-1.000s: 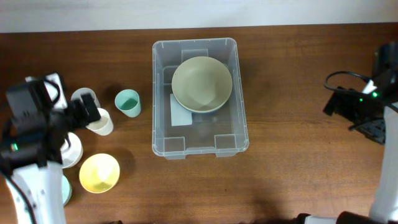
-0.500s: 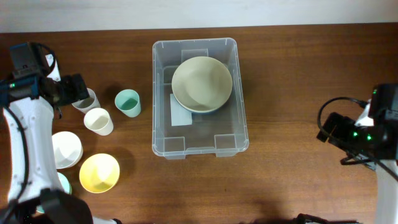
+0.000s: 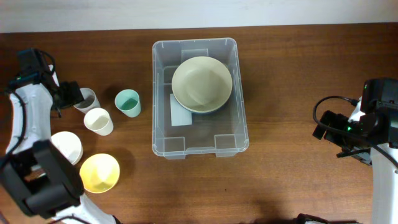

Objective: Pack container
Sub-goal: 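Move the left gripper to the grey cup and grasp it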

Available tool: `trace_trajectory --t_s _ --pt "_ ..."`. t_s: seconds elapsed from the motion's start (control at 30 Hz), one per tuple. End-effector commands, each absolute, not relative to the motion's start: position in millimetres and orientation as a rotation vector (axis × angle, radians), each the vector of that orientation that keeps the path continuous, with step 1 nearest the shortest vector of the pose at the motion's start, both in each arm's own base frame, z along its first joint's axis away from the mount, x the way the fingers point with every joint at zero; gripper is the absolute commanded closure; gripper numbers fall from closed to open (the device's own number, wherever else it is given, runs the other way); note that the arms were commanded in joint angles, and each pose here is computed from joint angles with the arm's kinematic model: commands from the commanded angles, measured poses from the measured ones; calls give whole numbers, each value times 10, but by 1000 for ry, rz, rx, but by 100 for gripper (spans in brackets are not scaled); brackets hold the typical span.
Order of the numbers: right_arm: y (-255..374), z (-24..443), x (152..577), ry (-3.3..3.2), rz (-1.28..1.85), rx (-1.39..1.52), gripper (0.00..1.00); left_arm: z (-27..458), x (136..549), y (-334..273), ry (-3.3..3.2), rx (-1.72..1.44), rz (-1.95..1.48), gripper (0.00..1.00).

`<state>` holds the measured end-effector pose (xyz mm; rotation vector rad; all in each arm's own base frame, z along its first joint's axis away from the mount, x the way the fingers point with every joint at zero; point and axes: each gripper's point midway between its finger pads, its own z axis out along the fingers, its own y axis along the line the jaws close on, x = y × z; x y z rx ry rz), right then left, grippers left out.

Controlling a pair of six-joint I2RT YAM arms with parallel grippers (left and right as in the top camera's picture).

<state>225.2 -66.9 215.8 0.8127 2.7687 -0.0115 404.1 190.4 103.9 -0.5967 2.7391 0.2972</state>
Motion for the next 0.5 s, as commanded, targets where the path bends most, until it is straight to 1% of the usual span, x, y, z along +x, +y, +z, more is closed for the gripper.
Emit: trace_trajectory --t_s 0.0,0.03,0.07,0.1,0.13,0.23,0.27,0.3,0.33,0.43,0.47 --pt "-655 2148 2262 2773 -4 803 1 809 4143 1824 2781 -564 198 1" --pt "-655 2147 2261 2773 -5 803 1 753 4159 1798 2789 -561 171 2" --pt "-655 2147 2261 2773 -5 803 1 712 4179 1773 2792 -558 146 7" --pt "-654 2147 2261 2773 -4 803 1 686 4211 1736 2789 -551 108 19" --pt "-654 2147 2261 2773 -4 803 1 657 4237 1704 2787 -546 75 27" --pt "-654 2147 2261 2773 -4 803 1 589 4306 1618 2781 -531 -11 44" --pt "-654 2147 2261 2773 -4 803 1 558 4328 1594 2779 -528 -36 61" --pt "-655 2147 2260 2773 -5 803 1 537 4337 1585 2780 -531 -42 70" --pt "-655 2147 2260 2774 -5 804 1 525 4340 1583 2781 -530 -43 74" --pt "-654 2147 2260 2774 -4 803 1 515 4352 1575 2781 -526 -43 75" --pt "-654 2147 2261 2773 -4 803 1 515 4352 1575 2781 -526 -43 79"
